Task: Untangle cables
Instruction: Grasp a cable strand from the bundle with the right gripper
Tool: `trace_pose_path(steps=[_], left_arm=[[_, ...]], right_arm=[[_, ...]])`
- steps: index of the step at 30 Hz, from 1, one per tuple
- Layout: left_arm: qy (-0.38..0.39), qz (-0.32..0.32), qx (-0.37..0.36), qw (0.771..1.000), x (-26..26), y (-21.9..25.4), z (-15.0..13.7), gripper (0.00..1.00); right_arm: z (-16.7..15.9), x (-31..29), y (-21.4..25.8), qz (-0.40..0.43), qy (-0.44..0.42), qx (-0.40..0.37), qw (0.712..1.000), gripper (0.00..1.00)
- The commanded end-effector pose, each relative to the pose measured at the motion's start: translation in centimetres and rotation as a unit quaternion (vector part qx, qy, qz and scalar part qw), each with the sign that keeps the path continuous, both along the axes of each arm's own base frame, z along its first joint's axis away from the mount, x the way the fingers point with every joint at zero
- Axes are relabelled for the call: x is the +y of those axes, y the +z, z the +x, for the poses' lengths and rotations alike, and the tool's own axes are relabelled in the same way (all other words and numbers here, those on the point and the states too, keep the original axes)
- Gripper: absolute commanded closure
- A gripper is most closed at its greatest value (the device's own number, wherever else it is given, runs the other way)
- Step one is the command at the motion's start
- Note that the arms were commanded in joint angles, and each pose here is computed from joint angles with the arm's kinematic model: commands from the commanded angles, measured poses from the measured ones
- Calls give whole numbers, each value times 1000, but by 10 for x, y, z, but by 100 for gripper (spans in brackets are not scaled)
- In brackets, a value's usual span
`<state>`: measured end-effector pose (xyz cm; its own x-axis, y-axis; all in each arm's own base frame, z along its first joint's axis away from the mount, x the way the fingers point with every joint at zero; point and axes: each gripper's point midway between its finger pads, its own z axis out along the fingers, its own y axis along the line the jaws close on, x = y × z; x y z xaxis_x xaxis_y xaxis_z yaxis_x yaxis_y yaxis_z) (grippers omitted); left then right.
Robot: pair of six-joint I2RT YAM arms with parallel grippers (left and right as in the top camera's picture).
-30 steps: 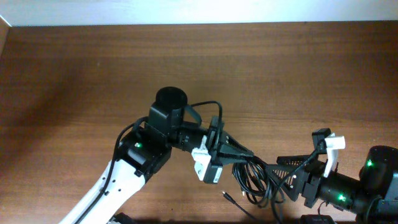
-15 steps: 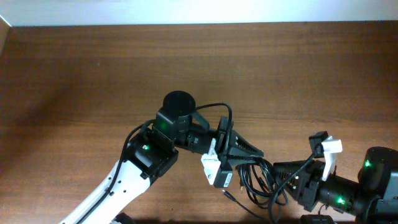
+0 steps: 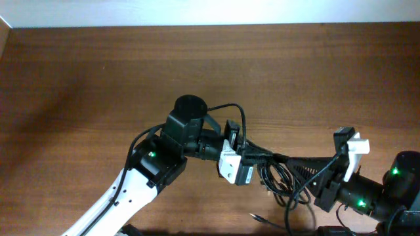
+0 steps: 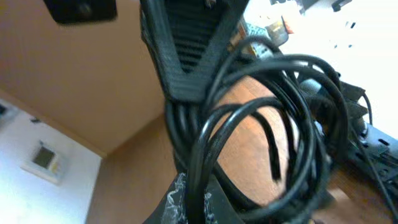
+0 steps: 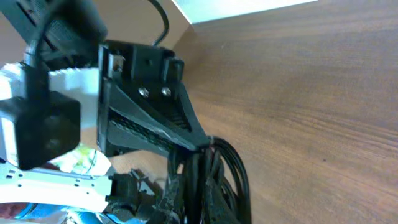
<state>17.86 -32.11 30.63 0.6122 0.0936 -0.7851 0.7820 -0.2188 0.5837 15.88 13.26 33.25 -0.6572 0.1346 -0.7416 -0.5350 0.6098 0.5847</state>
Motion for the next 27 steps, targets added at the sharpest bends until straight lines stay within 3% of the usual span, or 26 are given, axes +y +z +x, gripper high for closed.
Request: trace_pose_path(steps=[1,18,27], left_arm=[[30,29,21,999,0,-13,6,100],[31,93,88,991,8,-43,-9,100],[42,132,121,983,16,-60,-14,100]], right_arm=[[-6,8,19,25,28,-23,999,96],[11,7,59,68,7,-79,995,96],[35,-12,62,76,-85,-66,991,96]])
